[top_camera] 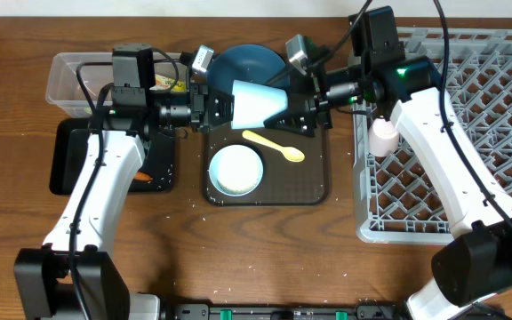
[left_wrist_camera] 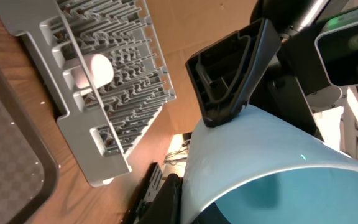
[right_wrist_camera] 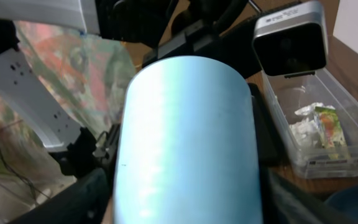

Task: Sort waste into correct bins and load items into the dishwasher rack
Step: 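Lift the blue cup and pass it to the right gripper, then carry the blue cup with the right gripper and place it in the rack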

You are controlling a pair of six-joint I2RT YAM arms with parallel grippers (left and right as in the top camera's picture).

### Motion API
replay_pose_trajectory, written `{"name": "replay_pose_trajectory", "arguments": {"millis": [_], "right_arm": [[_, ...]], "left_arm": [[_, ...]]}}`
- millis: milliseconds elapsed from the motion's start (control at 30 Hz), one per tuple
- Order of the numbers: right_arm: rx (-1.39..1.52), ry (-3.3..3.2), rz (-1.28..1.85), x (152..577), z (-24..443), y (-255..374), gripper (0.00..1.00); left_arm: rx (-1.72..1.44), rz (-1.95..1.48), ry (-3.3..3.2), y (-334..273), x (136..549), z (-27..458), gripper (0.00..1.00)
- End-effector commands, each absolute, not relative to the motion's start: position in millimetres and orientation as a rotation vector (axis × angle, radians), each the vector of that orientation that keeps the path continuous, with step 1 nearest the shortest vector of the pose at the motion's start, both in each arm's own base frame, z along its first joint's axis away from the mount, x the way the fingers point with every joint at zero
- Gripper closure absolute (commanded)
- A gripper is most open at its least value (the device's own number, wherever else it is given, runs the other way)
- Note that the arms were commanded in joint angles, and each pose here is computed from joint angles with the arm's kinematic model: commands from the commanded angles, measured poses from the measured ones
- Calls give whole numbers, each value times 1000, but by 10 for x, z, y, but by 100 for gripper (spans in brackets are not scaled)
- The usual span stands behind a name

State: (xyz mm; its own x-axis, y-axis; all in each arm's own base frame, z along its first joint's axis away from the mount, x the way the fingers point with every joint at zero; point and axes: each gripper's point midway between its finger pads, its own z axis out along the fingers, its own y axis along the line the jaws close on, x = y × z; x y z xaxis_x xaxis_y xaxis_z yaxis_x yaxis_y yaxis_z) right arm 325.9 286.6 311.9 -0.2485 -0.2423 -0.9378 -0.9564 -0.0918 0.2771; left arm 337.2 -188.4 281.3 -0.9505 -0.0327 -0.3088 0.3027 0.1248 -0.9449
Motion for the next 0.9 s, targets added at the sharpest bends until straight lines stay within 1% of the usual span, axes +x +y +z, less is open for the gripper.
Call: {"name": "replay_pose_trajectory", "arguments": {"millis": [0,100,233,267,333,367,467,600,700,867], "right_arm": [[-1368,1493,1411,3153,3135,2946,30],[-1375,1489,1413,3137,3136,2966,32],[-1386,1488,1412,3108,3126,3005,46],[-1386,1491,1409,3113,3122,3003,51],[-1384,1496,1406,3120,3117,2998,54],[-1380,1500,1406,3128,3116,2989,55],[-1316,1581,1416,3218,3105,2914,56],[-1148,1777,1390,3452,3051,2696,57],[-995,1926,1305,3643,3018,2456,57],[-614,2218,1013,3956,2917,1825,57]], "left_arm": [[297,-1923,2128,-1893,3355,2888,94],[298,-1926,2127,-1893,3351,2892,94],[296,-1927,2128,-1893,3352,2892,93],[296,-1927,2128,-1893,3352,2891,90],[295,-1925,2129,-1893,3354,2890,83],[293,-1922,2130,-1893,3358,2887,75],[285,-1906,2135,-1890,3376,2872,71],[280,-1843,2141,-1879,3434,2821,67],[258,-1784,2156,-1864,3497,2768,66],[179,-1654,2202,-1810,3641,2625,66]]}}
